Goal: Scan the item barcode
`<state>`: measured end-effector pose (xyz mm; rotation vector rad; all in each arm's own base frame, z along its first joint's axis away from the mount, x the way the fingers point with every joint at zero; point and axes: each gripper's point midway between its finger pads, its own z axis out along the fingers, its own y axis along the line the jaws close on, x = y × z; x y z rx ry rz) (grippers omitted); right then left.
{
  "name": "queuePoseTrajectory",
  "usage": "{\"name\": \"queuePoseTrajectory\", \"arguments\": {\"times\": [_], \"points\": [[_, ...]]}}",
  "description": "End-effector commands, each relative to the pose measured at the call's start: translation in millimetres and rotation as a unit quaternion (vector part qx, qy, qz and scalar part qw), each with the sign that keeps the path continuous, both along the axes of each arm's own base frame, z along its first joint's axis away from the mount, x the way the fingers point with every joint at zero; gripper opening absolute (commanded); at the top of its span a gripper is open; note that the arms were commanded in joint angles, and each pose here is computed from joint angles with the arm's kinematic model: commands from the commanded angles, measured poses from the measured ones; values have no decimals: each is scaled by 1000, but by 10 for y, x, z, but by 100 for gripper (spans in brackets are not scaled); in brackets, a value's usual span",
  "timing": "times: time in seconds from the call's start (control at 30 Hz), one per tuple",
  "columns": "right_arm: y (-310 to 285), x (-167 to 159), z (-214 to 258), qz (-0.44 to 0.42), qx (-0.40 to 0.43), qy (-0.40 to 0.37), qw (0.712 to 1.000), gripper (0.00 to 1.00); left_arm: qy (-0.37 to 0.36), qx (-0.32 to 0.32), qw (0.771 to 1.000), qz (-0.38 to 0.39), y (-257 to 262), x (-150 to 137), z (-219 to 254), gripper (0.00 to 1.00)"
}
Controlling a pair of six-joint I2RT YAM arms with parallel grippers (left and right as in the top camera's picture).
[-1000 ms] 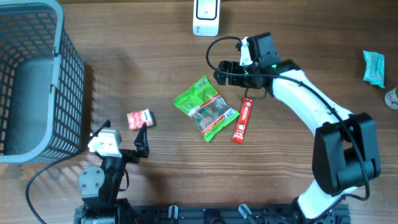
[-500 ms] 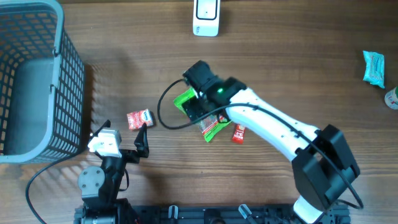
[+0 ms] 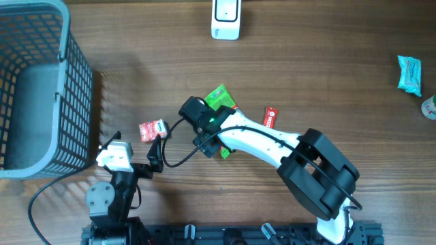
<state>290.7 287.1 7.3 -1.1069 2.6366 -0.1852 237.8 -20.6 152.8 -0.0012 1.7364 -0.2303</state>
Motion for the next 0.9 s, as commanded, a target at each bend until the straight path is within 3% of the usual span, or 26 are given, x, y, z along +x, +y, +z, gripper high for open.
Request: {"name": "queuePoseTrajectory", "arguments": {"times": [0.0,0.03,0.1,0.23,0.33,0.47,0.53,0.63,0.67,0.73,0.8,0.87], "points": [[-144,97,-144,-26,-20,-6,999,54,0,-5,1000,0,-1,1,-12,100],[-166,113,-158,-34,-20,-5,999,30,0,-5,1000,0,-1,1,-12,100],[-218,146,-185,-56,-19,-3,998,5,0,-5,1000,-1,-1,1,-12,100],[-128,237,18,-82,9,-9,997,4,0,-5,1000,-1,-1,1,-12,100],[37,407,626,-131,64,-21,989,4,0,-5,1000,-1,-1,1,-12,100],[-183,626,1438,-294,99,-75,948,4,0,-5,1000,-1,-1,1,-12,100],[-202,635,1637,-351,136,-61,924,4,0,-5,1000,-1,-1,1,-12,100],[128,494,1642,-299,207,46,930,4,0,-5,1000,-1,-1,1,-12,100],[319,429,1685,-247,253,102,930,4,0,-5,1000,0,-1,1,-12,100],[671,384,1993,-111,379,185,900,4,0,-5,1000,-1,-1,1,-12,100],[740,452,2253,-50,451,204,867,4,0,-5,1000,0,-1,1,-12,100],[632,788,2426,-1,488,141,861,4,0,-5,1000,0,-1,1,-12,100]]}}
